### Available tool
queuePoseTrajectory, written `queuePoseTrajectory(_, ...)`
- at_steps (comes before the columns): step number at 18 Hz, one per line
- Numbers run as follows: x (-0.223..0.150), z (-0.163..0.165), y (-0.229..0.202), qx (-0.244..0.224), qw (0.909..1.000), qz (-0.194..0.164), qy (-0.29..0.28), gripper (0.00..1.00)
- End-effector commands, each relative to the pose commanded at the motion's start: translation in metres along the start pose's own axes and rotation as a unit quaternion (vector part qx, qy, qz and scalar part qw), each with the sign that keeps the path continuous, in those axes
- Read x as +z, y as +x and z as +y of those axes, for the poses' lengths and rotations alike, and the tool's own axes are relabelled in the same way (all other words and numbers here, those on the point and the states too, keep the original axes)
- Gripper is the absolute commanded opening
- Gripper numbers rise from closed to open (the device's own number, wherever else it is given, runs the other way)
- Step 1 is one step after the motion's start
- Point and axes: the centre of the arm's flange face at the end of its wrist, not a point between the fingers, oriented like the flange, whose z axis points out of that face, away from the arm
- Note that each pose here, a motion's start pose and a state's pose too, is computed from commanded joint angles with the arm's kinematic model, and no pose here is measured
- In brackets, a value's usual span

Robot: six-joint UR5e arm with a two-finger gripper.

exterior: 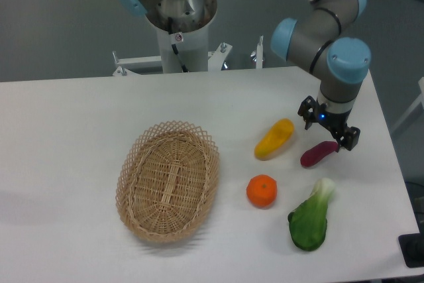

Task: Pick up the sweet potato from the table
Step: 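Move the open gripper over the purple sweet potato and lower it, then close the gripper fingers around the purple sweet potato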

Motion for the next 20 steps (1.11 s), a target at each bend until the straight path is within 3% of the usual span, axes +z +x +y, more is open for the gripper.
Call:
queuePoseTrajectory(18, 0.035, -0.004, 0.011, -0.008, 0.9999, -0.008, -0.001, 1.0)
queuePoseTrajectory(19, 0.036, -0.004, 0.012, -0.008, 0.9999, -0.007, 0.0, 0.98)
queuePoseTrajectory(20, 0.034, -0.004, 0.011, -0.01, 0.9999, -0.008, -0.001, 0.88)
